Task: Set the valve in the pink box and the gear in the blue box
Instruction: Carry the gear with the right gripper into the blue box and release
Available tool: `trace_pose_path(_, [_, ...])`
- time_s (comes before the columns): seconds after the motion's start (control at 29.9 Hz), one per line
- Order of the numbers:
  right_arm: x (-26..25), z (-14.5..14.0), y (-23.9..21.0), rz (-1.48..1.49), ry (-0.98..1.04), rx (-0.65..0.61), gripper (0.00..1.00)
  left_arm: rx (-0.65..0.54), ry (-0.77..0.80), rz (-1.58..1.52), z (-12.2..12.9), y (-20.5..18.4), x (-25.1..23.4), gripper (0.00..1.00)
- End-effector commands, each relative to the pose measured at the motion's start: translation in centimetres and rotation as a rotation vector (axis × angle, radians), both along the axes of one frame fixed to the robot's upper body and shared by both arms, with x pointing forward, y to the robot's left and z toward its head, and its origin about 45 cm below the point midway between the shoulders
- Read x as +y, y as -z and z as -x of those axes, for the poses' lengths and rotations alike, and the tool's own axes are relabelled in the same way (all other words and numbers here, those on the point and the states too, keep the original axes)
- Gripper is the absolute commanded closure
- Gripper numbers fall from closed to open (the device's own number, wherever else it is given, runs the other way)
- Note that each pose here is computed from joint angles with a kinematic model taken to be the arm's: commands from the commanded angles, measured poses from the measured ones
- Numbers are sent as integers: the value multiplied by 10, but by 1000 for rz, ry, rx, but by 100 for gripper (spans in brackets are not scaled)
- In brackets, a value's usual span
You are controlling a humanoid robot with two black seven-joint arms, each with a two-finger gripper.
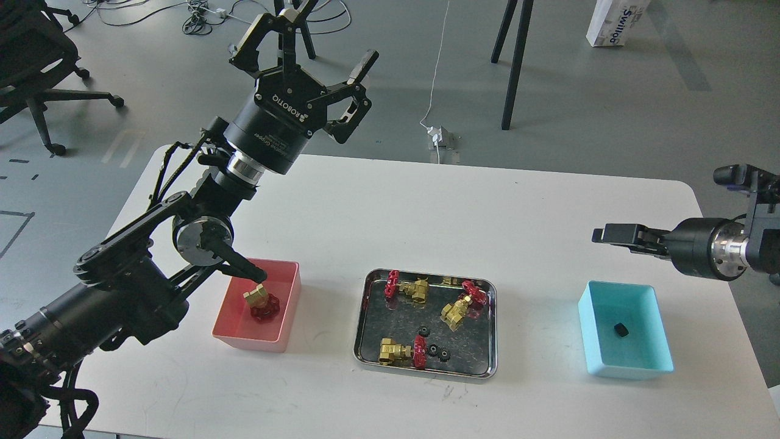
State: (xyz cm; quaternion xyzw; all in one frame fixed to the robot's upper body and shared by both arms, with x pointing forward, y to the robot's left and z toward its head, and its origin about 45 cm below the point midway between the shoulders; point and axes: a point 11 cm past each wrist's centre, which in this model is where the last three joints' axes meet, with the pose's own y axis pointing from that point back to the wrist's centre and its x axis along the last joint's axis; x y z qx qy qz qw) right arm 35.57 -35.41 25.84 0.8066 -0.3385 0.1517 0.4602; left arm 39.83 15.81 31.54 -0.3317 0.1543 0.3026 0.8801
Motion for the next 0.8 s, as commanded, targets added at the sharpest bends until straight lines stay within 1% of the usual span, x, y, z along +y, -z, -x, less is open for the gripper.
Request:
trace_pose_path(0.0, [32, -40, -65, -334, 123, -151, 0, -41, -51, -45, -24, -17, 11, 13])
trace_pose_path(0.13, [73, -67, -106, -754, 148, -238, 0, -23, -113, -147, -51, -9, 22, 8])
trace_pose_path(0.23, [83, -95, -112, -1025, 224, -257, 0, 0, -205, -184, -75, -10, 44, 6])
trace_pose_path(0.3, [83, -113, -106, -1186, 266, -219, 0, 41, -293, -212, -89, 1, 69, 2])
trace_pose_path(0.37, [86, -121, -98, -1366, 209, -128, 0, 81, -362, -212, -101, 12, 79, 0])
trace_pose_path(0.4, [82, -122, -95, -1430, 183, -105, 0, 102, -381, -204, -103, 17, 81, 0])
trace_pose_path(0.47, [64, -129, -78, -1475, 272, -137, 0, 141, -405, -178, -104, 28, 85, 0])
trace_pose_path(0.53, [67, -128, -64, -1486, 295, -121, 0, 160, -410, -158, -102, 34, 86, 0])
trace_pose_path(0.63, [72, -129, -61, -1511, 298, -122, 0, 184, -413, -149, -97, 45, 90, 0])
trace_pose_path(0.77, [72, -131, -70, -1561, 298, -144, 0, 165, -387, -111, -96, 35, 82, 0])
